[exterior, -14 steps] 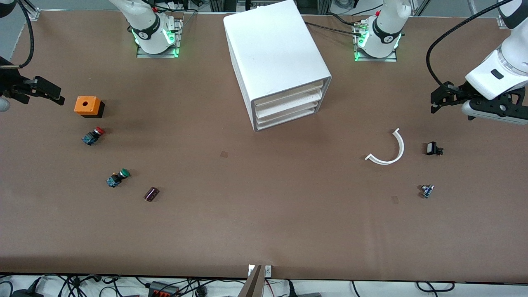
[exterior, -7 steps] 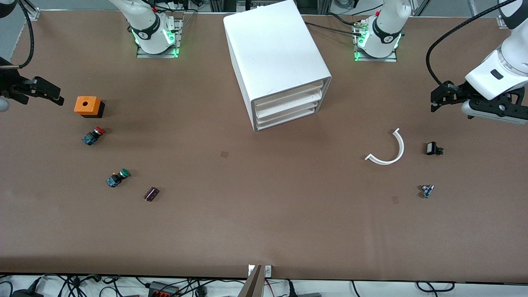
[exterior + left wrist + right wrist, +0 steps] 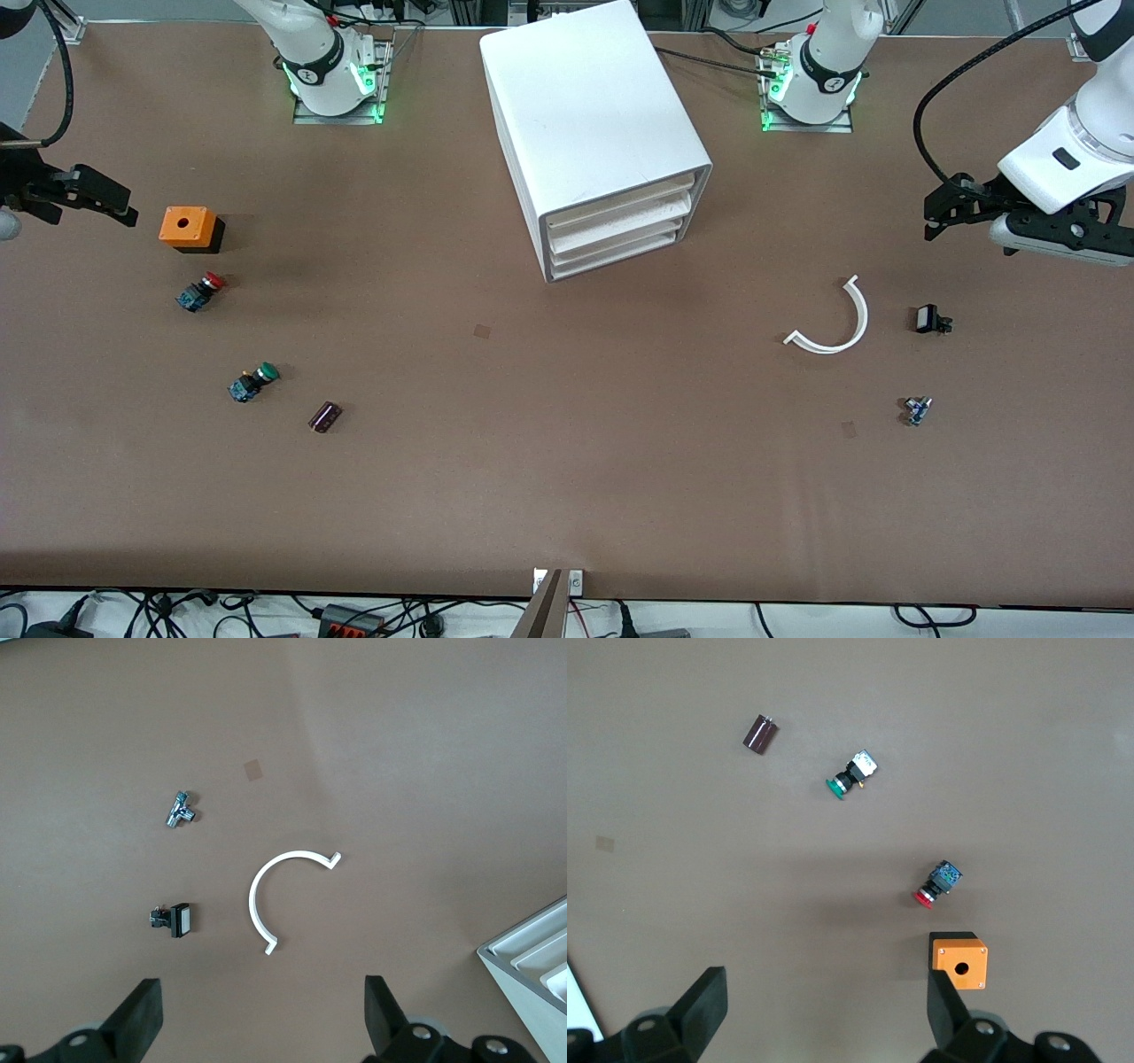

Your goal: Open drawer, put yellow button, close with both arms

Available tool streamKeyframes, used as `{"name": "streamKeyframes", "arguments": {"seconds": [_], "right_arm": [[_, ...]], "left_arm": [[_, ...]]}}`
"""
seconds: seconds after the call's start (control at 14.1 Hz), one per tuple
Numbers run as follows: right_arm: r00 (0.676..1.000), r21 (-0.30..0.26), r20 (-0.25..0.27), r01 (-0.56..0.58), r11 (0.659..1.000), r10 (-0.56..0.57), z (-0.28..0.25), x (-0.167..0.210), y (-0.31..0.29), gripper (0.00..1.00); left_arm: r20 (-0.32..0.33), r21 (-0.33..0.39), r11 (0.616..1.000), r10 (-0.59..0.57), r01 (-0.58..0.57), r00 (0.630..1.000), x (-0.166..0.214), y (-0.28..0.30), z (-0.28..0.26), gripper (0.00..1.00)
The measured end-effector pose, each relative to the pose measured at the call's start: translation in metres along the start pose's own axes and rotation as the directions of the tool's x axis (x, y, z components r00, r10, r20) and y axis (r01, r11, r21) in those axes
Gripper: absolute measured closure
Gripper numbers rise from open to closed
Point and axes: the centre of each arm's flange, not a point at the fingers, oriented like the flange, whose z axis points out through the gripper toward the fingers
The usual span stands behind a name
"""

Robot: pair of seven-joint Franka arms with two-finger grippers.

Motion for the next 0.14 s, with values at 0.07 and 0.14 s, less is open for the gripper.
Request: {"name": "streamKeyframes", "arguments": {"seconds": [0.07,0.14], "right_arm": [[1.0,0.0,0.0,0.0,1.0,0.0,0.0,0.0,0.0,0.0],[1.0,0.0,0.0,0.0,1.0,0.0,0.0,0.0,0.0,0.0]], "left_arm": [[0.005,-0.001,1.0,-0.002,0.002,1.0,-0.0007,-0.0012,0.0005,0.0],[0.006,-0.001,1.0,-0.005,0.005,1.0,-0.0011,-0.0025,0.0006,0.0]]}}
